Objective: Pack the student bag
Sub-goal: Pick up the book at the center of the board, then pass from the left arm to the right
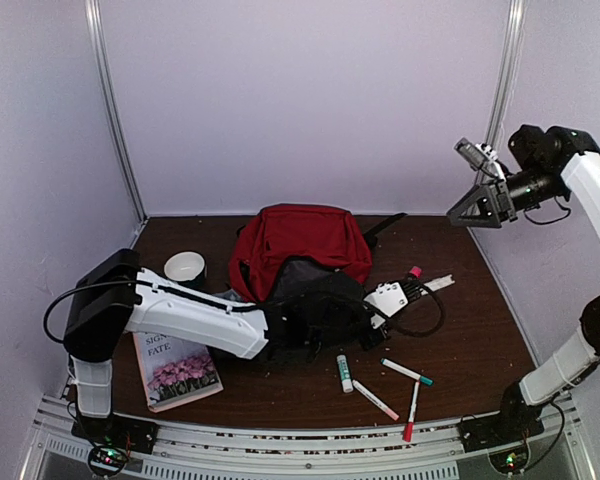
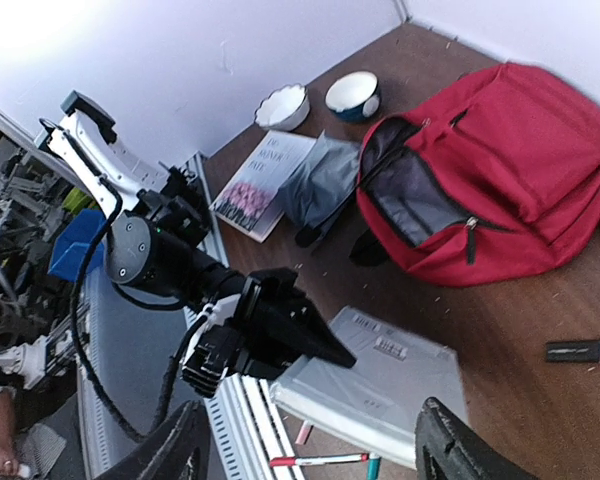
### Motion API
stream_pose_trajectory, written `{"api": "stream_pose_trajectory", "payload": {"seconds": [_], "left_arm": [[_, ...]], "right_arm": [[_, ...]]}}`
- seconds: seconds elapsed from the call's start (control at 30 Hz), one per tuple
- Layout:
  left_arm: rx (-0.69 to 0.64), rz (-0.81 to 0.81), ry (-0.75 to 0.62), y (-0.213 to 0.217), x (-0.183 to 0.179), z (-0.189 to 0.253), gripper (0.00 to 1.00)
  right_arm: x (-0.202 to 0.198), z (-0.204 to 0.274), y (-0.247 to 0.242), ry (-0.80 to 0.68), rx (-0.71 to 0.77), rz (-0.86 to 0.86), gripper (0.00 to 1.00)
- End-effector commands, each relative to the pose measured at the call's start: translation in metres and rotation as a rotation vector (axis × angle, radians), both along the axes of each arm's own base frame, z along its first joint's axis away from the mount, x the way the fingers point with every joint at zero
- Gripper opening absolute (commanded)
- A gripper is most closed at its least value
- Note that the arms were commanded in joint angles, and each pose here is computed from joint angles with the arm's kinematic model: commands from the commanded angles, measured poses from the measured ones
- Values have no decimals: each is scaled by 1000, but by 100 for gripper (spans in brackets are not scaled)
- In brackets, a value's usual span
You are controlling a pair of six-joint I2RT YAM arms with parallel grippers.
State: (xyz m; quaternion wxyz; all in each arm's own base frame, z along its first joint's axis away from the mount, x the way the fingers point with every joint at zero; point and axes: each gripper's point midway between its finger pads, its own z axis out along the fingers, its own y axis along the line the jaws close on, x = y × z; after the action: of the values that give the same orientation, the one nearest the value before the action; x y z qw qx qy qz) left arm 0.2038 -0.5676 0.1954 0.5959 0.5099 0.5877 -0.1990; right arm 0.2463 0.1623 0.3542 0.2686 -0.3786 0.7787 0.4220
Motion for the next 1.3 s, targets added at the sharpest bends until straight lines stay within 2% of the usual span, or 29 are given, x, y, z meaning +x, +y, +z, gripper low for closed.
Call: {"api": "stream_pose_trajectory", "payload": {"seconds": [0.0, 0.13, 0.23, 0.27, 0.37, 0.57, 0.63, 0.77, 0.93, 1.07, 1.27], "left_arm": [[-362, -111, 75, 8, -3, 159, 9], [-520, -193, 361, 36, 30, 171, 6], [-678, -246, 516, 72, 61, 181, 6], [-733, -260, 556, 85, 69, 186, 6], [-849, -277, 663, 119, 83, 195, 5], [-878, -234, 672, 154, 86, 199, 4], [-883, -249, 681, 158, 82, 203, 3], [-880, -287, 700, 160, 75, 214, 2], [-886, -325, 726, 163, 69, 226, 1], [-908, -348, 722, 166, 66, 236, 0], [-936, -349, 704, 171, 71, 239, 0]], "right_arm": [[-1, 41, -18, -81, -1, -113, 74], [6, 51, -23, -169, -4, -205, 99], [21, 44, -25, -230, 42, -281, 100], [24, 50, -24, -306, 72, -280, 100], [31, 38, -16, -356, 147, -247, 99], [51, -36, 20, -149, 175, -187, 79], [56, -52, 33, -105, 182, -157, 77], [63, -59, 54, -99, 197, -82, 76], [55, -48, 83, -98, 290, 21, 78], [39, -45, 98, -63, 366, 64, 78], [9, -61, 111, 31, 388, 136, 75]]}}
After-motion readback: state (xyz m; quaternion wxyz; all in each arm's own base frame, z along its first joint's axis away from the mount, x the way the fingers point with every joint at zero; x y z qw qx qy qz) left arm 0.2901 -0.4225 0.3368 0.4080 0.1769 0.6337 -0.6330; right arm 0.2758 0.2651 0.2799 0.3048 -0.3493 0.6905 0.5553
